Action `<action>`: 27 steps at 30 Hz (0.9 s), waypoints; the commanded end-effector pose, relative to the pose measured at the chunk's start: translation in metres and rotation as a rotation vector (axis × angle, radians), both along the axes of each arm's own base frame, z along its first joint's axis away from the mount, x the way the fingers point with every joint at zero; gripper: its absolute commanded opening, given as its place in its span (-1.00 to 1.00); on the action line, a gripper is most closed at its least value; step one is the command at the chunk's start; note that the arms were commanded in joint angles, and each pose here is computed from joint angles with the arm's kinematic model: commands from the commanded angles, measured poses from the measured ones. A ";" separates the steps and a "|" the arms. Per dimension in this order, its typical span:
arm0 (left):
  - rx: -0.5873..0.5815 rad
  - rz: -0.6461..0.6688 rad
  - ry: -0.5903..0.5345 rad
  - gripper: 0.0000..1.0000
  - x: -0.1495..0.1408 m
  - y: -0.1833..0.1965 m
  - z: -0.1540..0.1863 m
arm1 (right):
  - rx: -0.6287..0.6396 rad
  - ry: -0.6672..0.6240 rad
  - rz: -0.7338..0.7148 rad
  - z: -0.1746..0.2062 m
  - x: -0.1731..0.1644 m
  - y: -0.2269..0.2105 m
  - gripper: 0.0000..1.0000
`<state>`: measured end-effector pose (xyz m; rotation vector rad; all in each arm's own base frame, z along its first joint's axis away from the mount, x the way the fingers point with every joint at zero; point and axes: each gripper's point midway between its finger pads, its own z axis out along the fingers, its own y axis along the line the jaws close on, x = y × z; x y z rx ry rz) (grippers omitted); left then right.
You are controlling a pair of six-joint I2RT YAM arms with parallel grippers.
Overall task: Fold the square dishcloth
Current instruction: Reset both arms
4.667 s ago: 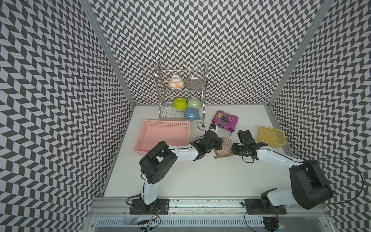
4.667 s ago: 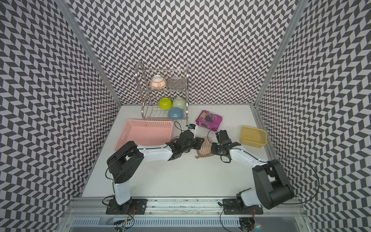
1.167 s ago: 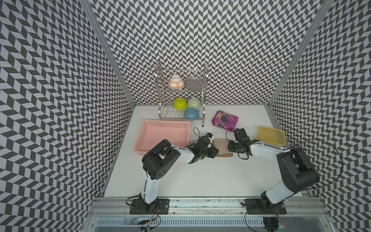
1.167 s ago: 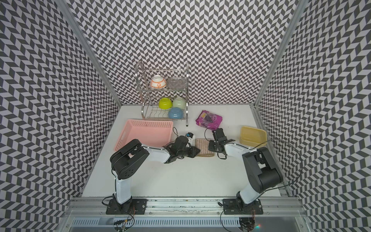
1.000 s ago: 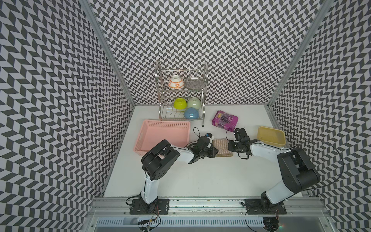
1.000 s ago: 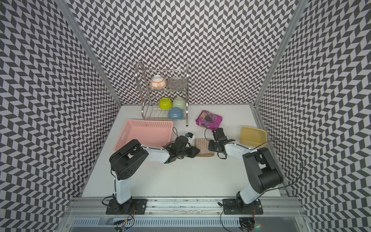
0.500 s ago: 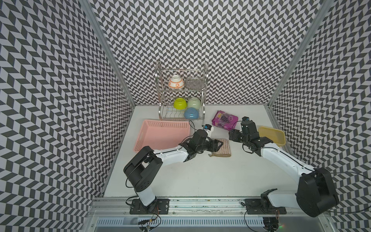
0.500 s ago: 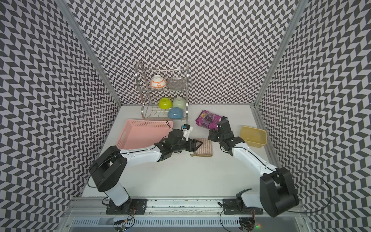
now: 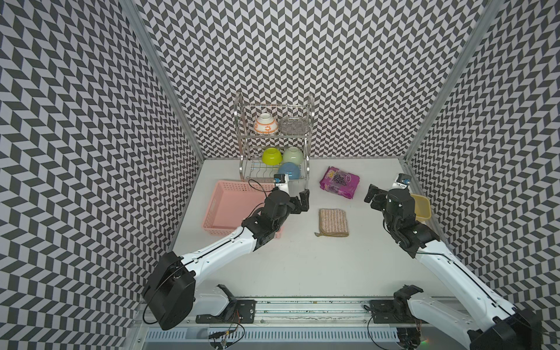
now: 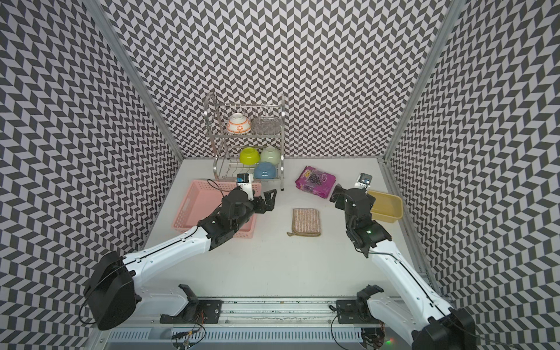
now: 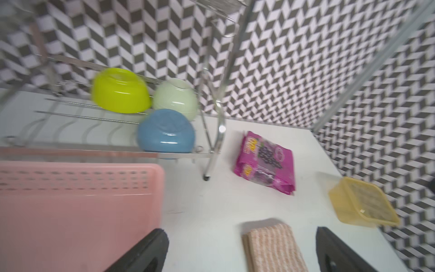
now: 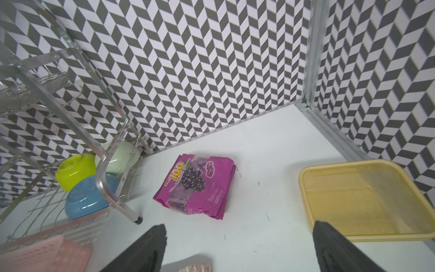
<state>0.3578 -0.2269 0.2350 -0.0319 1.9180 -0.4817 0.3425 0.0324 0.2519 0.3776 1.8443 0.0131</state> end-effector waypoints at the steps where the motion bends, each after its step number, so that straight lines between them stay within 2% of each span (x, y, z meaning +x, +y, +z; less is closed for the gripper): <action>1: 0.089 0.193 0.009 1.00 0.009 0.057 -0.017 | -0.062 -0.136 -0.040 0.019 -0.002 -0.013 1.00; 7: 0.085 0.355 -0.049 1.00 0.014 0.122 -0.018 | -0.134 -0.198 0.002 0.003 -0.004 -0.013 1.00; 14: 0.133 0.498 -0.135 1.00 0.012 0.188 -0.018 | -0.182 -0.130 0.048 -0.043 0.012 -0.017 0.99; 18: 0.163 0.508 -0.178 1.00 0.012 0.209 -0.021 | -0.178 -0.138 0.062 -0.062 0.016 -0.028 0.99; 27: 0.238 0.462 -0.239 1.00 0.014 0.237 -0.037 | -0.144 -0.208 0.078 -0.079 0.016 -0.050 0.99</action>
